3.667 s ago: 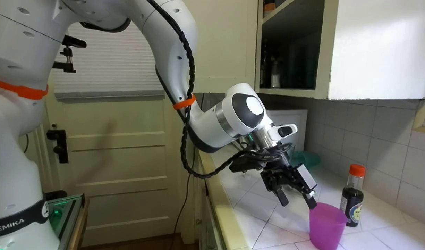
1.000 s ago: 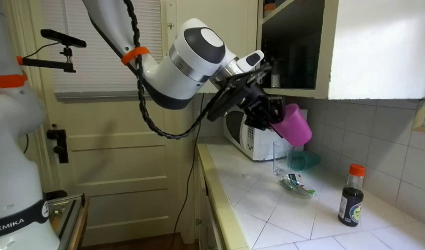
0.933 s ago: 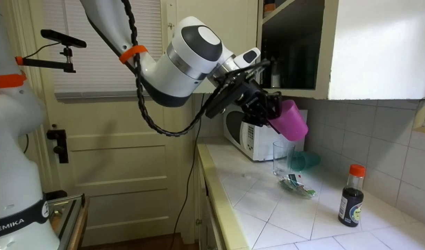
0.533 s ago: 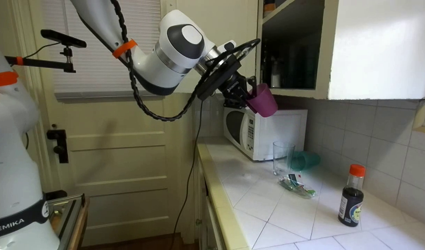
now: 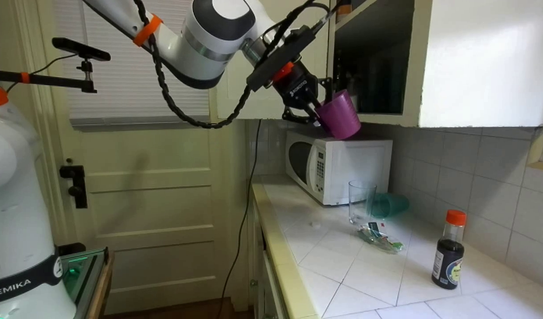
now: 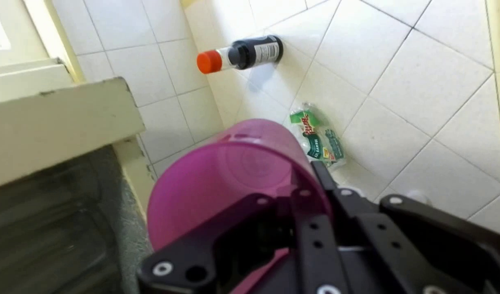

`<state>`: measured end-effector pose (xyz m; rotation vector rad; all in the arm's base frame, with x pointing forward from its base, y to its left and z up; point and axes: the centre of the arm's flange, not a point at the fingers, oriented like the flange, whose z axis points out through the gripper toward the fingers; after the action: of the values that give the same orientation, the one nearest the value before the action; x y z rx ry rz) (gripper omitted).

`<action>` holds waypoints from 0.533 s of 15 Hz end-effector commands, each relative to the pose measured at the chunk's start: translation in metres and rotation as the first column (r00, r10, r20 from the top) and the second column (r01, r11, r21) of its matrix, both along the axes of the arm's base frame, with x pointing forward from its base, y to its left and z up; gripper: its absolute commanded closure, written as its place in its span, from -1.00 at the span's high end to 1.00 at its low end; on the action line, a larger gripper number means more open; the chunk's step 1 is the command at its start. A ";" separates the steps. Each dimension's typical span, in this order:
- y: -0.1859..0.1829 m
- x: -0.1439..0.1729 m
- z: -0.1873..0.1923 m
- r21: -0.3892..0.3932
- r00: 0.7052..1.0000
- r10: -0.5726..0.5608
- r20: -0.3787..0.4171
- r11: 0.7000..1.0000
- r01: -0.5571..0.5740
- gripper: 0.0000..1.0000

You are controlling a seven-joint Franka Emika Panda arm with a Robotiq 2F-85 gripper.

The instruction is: Put the purple cup on the bottom shelf of the open upper cabinet.

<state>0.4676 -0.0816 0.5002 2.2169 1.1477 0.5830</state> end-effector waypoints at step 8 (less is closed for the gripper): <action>-0.009 0.019 0.049 -0.003 0.996 0.090 -0.003 0.996 -0.090 -0.98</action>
<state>0.4757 -0.0768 0.5135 2.2164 1.1756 0.5954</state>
